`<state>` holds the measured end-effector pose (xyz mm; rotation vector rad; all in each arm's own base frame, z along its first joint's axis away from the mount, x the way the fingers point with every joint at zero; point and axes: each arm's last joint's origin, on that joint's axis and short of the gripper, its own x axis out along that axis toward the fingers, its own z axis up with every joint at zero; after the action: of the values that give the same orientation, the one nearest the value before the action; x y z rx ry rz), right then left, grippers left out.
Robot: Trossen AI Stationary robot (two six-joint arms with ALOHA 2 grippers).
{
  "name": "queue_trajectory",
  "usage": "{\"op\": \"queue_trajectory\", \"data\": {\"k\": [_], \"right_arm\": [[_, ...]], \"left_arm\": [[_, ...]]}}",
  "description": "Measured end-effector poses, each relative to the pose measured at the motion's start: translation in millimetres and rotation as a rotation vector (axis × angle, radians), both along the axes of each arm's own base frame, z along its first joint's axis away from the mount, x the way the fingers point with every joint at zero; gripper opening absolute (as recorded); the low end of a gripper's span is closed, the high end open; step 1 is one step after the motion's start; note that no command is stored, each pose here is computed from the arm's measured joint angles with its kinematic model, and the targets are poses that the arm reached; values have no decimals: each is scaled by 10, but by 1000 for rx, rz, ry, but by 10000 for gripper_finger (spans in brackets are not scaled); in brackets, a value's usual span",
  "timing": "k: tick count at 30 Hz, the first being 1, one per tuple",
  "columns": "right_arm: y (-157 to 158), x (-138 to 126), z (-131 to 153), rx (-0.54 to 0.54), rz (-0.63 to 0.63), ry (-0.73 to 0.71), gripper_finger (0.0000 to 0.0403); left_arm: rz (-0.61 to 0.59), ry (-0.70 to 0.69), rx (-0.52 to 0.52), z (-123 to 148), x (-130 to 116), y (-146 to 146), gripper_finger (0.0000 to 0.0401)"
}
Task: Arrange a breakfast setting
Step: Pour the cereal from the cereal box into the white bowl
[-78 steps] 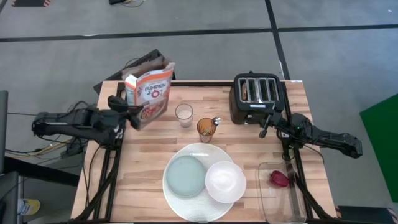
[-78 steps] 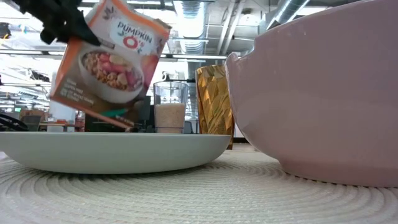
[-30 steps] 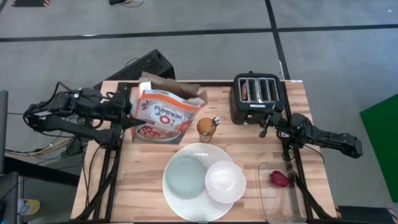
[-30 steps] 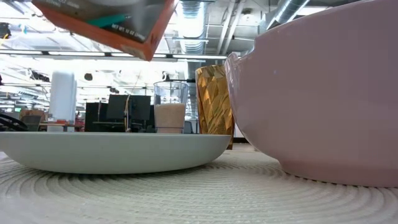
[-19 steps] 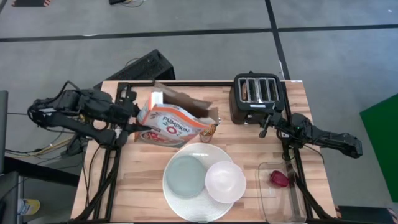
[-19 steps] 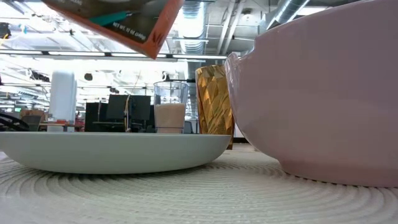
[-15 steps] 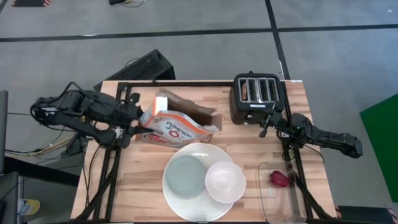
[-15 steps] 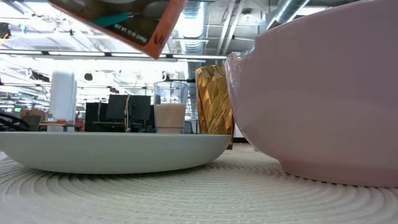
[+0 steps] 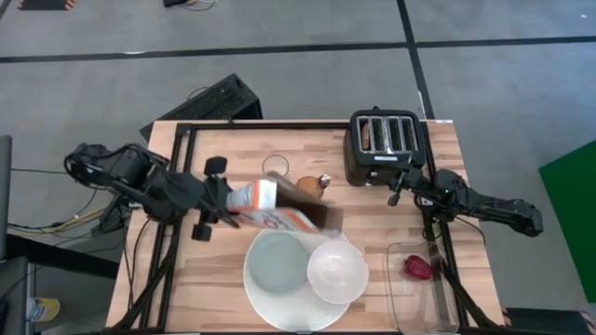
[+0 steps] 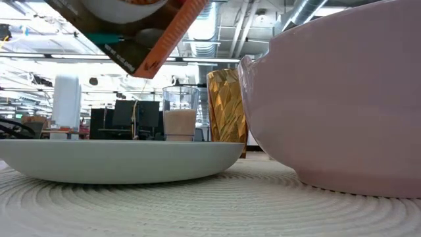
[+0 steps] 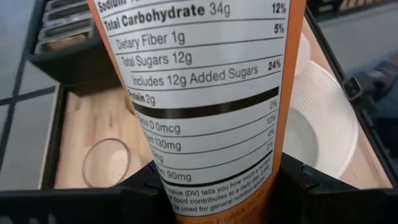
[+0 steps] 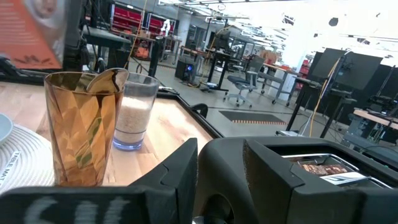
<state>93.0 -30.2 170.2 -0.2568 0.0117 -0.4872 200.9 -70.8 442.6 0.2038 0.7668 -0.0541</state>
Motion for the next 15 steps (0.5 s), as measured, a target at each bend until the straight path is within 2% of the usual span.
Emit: {"op": "queue_trajectory", "data": {"k": [6,15], "right_arm": [[0,0,-1,0,0,1,150],[0,0,-1,0,0,0,151]], "left_arm": [[-46,62,55,-8,96,-213,151],[-12,169,128,-83,214,-341,151]]}}
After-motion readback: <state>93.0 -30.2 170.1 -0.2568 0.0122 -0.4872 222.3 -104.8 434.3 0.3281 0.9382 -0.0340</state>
